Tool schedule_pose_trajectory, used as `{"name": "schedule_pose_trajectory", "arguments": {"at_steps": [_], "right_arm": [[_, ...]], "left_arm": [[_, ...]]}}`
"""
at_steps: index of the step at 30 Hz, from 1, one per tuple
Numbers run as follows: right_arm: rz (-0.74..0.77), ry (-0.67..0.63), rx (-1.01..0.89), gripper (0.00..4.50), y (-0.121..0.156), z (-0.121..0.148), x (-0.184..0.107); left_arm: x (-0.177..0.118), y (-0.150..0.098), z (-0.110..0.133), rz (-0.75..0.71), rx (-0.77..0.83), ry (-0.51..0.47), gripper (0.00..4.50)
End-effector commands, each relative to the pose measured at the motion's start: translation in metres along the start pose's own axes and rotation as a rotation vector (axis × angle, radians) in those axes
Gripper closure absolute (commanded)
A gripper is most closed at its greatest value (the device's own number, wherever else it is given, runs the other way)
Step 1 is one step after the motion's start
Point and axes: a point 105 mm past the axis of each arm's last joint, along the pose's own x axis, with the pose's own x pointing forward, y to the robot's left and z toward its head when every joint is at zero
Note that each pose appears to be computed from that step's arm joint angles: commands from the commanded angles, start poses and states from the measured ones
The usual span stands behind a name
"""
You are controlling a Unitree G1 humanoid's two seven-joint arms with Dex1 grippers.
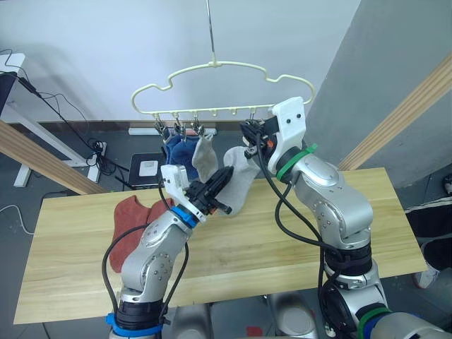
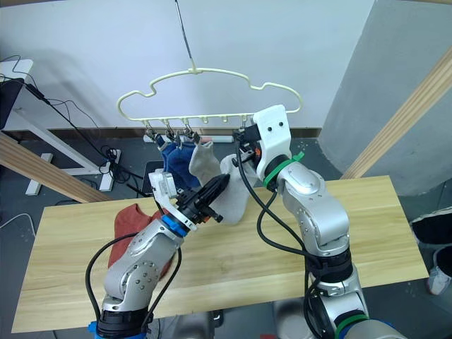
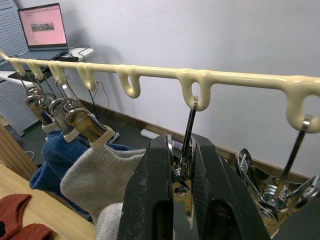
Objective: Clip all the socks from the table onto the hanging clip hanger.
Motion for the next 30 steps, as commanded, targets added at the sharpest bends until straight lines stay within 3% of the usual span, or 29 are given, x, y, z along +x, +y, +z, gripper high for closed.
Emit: {"name": "schedule_pose_trajectory", "arguments": {"at_steps": [1, 30], "right_arm": [[0.016, -0.042, 0.009, 4.34, 0.004, 0.009, -0.004], [0.045, -0.018, 0.088, 4.34, 0.016, 0.005, -0.005]], "left_arm": [[0.002, -0.012, 0.013, -0.049, -0.057, -0.041, 4.50], [0.023, -0.022, 0.024, -0.025, -0.188, -0.119, 4.50]]}}
